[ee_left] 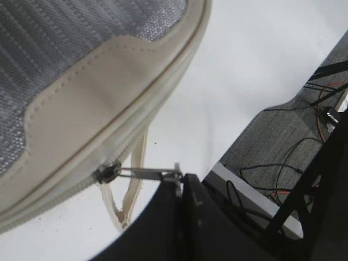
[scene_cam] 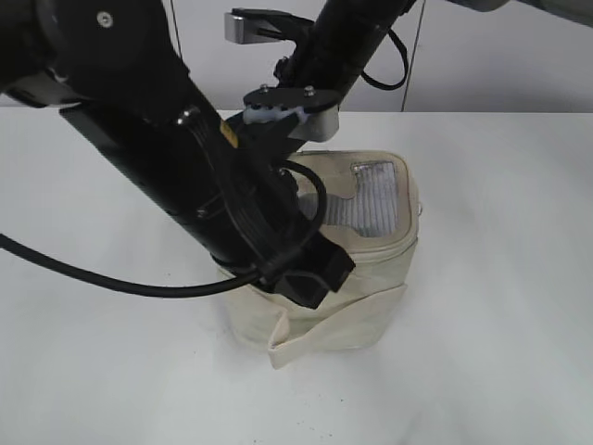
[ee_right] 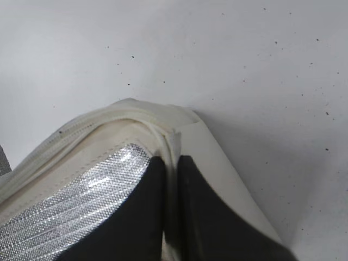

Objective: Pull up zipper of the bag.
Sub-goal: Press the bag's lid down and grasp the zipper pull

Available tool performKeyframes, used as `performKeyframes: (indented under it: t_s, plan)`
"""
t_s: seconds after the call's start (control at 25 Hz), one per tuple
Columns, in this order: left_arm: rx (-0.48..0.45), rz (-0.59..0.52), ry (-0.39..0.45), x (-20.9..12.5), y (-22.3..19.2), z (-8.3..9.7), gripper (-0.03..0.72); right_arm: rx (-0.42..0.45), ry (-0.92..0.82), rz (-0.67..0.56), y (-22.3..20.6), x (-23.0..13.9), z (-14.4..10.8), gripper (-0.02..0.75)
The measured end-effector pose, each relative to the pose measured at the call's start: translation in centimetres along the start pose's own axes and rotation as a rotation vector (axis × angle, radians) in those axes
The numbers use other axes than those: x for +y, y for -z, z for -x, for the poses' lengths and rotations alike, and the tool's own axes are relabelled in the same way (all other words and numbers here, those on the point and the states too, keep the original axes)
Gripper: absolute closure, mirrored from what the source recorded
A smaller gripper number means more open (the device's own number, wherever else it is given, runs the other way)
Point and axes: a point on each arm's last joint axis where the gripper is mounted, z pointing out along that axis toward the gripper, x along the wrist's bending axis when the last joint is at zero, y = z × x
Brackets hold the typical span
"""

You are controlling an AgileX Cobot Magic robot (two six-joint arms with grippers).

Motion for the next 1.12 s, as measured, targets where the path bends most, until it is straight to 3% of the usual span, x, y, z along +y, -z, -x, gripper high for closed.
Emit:
performKeyframes:
  t_s: [0.44,0.6,0.72,0.88,1.12]
  plan:
    - [-0.007,0.027,0.009,0.2,0.0,0.2,0.69,-0.002,-0.004,-0.001,0.0,0.0,0.0,0.699]
    - [-0.014,0.02,0.013,0.1,-0.1,0.3,0.62,-0.005,-0.041,-0.002,0.0,0.0,0.0,0.691]
    - [-0.027,0.009,0.019,0.0,-0.1,0.5,0.528,-0.007,-0.081,0.0,0.1,0.0,0.0,0.594]
    - [-0.037,-0.016,0.004,-0.3,0.3,1.0,0.442,-0.017,-0.116,0.018,0.5,0.2,0.3,0.398]
    - [0.04,-0.011,-0.098,-0.8,2.4,0.8,0.417,-0.045,-0.142,0.019,1.2,0.2,0.5,0.337]
